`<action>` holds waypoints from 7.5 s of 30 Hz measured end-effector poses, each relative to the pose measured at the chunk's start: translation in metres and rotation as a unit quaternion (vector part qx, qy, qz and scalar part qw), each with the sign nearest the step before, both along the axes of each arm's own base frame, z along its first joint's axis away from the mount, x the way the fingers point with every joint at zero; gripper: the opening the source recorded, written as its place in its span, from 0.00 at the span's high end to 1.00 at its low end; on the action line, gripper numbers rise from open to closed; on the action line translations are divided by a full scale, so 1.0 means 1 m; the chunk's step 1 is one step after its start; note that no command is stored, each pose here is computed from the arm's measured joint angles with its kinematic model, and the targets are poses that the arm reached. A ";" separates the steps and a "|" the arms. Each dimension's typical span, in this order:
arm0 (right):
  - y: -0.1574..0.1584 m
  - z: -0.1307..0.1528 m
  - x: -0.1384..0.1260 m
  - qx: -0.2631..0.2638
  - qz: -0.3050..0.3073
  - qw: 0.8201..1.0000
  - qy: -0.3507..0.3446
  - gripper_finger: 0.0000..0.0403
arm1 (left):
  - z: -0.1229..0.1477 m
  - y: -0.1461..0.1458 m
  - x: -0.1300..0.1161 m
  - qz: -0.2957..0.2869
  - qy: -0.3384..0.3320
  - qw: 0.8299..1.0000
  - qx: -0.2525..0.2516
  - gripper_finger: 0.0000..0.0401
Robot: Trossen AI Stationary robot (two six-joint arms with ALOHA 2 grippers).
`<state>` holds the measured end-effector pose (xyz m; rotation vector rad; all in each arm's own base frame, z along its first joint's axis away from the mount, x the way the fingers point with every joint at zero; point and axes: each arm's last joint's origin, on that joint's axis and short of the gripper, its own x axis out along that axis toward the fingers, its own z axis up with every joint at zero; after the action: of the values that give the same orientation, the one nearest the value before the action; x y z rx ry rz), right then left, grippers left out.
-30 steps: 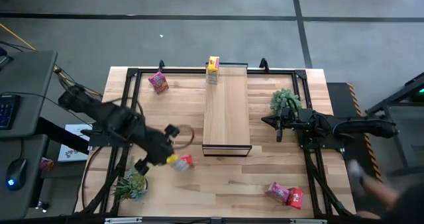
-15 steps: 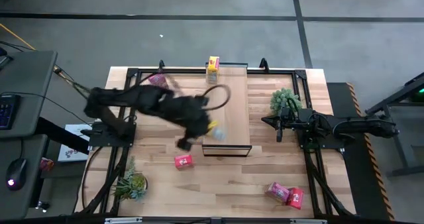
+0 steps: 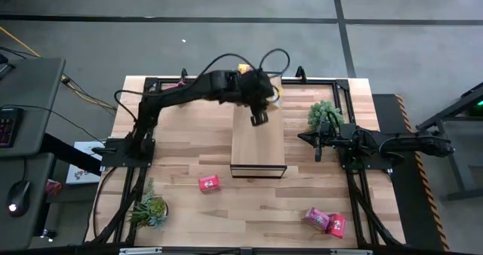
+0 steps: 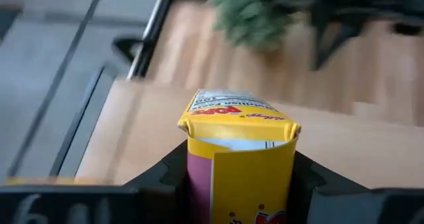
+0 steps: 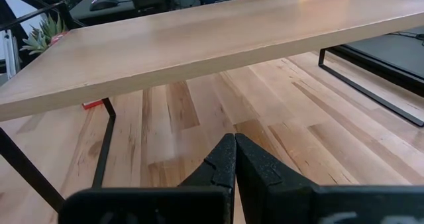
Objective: Stack cereal on shelf
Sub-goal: Align the yellow cereal box with the other yellow cereal box on the shelf
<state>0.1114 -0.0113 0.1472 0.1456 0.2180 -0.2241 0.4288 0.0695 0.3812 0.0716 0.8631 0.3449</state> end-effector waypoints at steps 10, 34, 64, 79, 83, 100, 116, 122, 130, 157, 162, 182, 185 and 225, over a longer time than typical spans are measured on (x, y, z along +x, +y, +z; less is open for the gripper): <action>0.000 0.000 0.000 0.000 0.000 1.000 0.000 1.00 | 0.000 0.060 -0.012 0.158 -0.058 0.982 -0.080 0.67; 0.000 0.000 0.000 0.000 0.000 1.000 0.000 1.00 | -0.017 0.072 -0.011 0.181 -0.029 0.974 -0.135 0.54; 0.000 0.000 0.000 0.000 0.000 1.000 0.000 1.00 | -0.006 0.079 -0.005 0.191 -0.093 0.969 -0.128 0.32; 0.000 0.000 0.000 0.000 0.000 1.000 0.000 1.00 | 0.004 0.090 -0.010 0.190 -0.130 0.962 -0.145 0.32; 0.000 0.000 0.000 0.000 0.000 1.000 0.000 1.00 | 0.022 0.091 -0.020 0.190 -0.165 0.957 -0.144 0.32; 0.000 0.000 0.000 0.000 0.000 1.000 0.000 1.00 | 0.131 0.054 -0.093 0.063 -0.327 0.942 -0.042 0.39; 0.000 0.000 0.000 0.000 0.000 1.000 0.000 1.00 | 0.069 -0.011 -0.180 -0.095 -0.536 0.838 -0.041 0.49; 0.000 0.000 0.000 0.000 0.000 1.000 0.000 1.00 | 0.024 -0.021 -0.235 -0.105 -0.602 0.791 -0.031 0.49; 0.000 0.000 0.000 0.000 0.000 1.000 0.000 1.00 | -0.001 -0.023 -0.270 -0.091 -0.602 0.793 -0.008 0.49; -0.001 0.031 0.002 0.120 -0.021 0.974 -0.190 1.00 | -0.006 -0.022 -0.276 -0.017 -0.614 0.778 -0.135 0.50; -0.005 0.066 -0.009 0.167 -0.062 0.903 -0.392 1.00 | -0.006 -0.021 -0.276 -0.014 -0.612 0.782 -0.113 0.50; -0.072 0.119 0.055 0.176 -0.112 0.978 0.015 1.00 | -0.007 -0.021 -0.275 -0.019 -0.603 0.793 -0.086 0.50; -0.094 0.107 0.069 0.179 -0.109 0.978 0.019 1.00 | -0.007 -0.021 -0.275 -0.019 -0.603 0.793 -0.086 0.50; -0.176 0.119 0.147 0.086 -0.064 0.983 0.149 1.00 | -0.006 -0.021 -0.275 -0.020 -0.601 0.796 -0.068 0.50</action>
<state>0.2582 -0.1876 0.2662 0.2987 0.5267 -0.3548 0.1534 0.0488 0.3748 -0.2531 -0.3932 0.2169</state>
